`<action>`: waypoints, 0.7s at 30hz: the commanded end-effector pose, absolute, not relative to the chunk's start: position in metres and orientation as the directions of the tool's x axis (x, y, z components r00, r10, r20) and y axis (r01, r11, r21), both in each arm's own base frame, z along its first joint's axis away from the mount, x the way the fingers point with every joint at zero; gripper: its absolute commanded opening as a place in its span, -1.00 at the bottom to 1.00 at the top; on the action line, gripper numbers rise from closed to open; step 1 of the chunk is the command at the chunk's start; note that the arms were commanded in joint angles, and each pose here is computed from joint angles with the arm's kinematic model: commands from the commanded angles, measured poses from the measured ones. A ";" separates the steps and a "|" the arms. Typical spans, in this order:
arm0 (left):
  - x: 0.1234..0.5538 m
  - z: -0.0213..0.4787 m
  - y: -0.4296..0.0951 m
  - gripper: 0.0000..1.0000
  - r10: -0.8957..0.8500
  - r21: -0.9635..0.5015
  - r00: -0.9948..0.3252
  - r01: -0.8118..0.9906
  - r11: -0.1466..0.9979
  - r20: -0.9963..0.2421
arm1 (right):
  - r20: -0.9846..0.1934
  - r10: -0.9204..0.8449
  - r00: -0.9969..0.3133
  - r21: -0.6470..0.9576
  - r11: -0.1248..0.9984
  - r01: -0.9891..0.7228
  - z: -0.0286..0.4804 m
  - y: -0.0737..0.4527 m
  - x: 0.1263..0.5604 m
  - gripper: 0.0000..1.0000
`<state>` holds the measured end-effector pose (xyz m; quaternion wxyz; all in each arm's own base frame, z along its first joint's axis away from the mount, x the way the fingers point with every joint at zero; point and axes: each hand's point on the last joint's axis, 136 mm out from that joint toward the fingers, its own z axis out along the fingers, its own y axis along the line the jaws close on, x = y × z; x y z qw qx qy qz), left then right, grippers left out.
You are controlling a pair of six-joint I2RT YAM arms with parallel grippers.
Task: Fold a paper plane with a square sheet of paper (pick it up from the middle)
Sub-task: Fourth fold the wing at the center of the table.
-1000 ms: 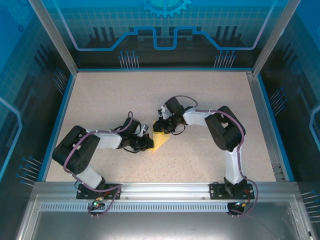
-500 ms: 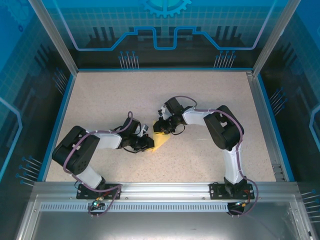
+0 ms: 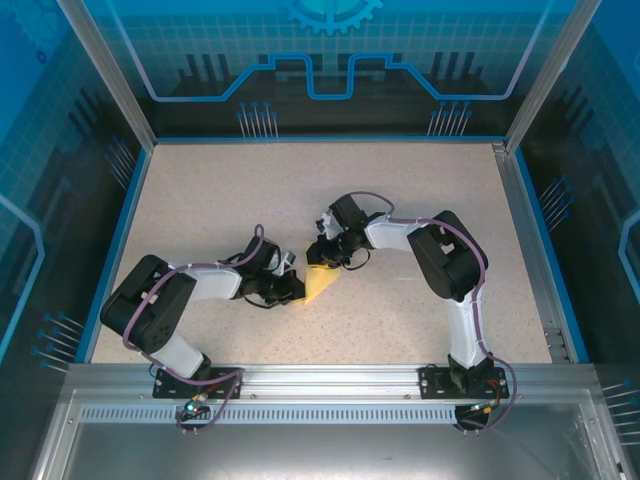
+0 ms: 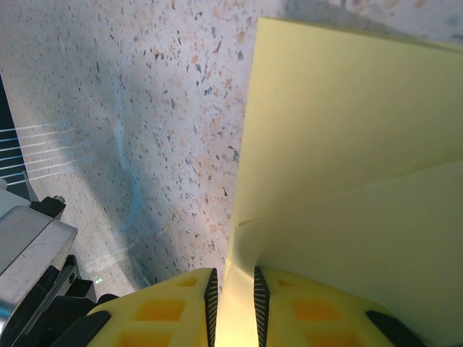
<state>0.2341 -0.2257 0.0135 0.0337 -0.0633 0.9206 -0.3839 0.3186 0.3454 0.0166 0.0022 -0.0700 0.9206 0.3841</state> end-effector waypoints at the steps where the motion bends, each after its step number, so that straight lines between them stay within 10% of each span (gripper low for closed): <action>1: 0.208 0.001 -0.214 -0.89 -0.126 -0.676 -0.990 -0.138 0.723 0.067 | 0.039 -0.120 -0.992 0.615 0.785 -0.071 -0.026 0.324 0.304 -0.53; 21: 0.183 -0.009 -0.208 -0.86 -0.081 -0.652 -0.984 -0.165 0.740 0.157 | 0.064 -0.127 -0.990 0.567 0.821 -0.069 -0.038 0.318 0.297 -0.53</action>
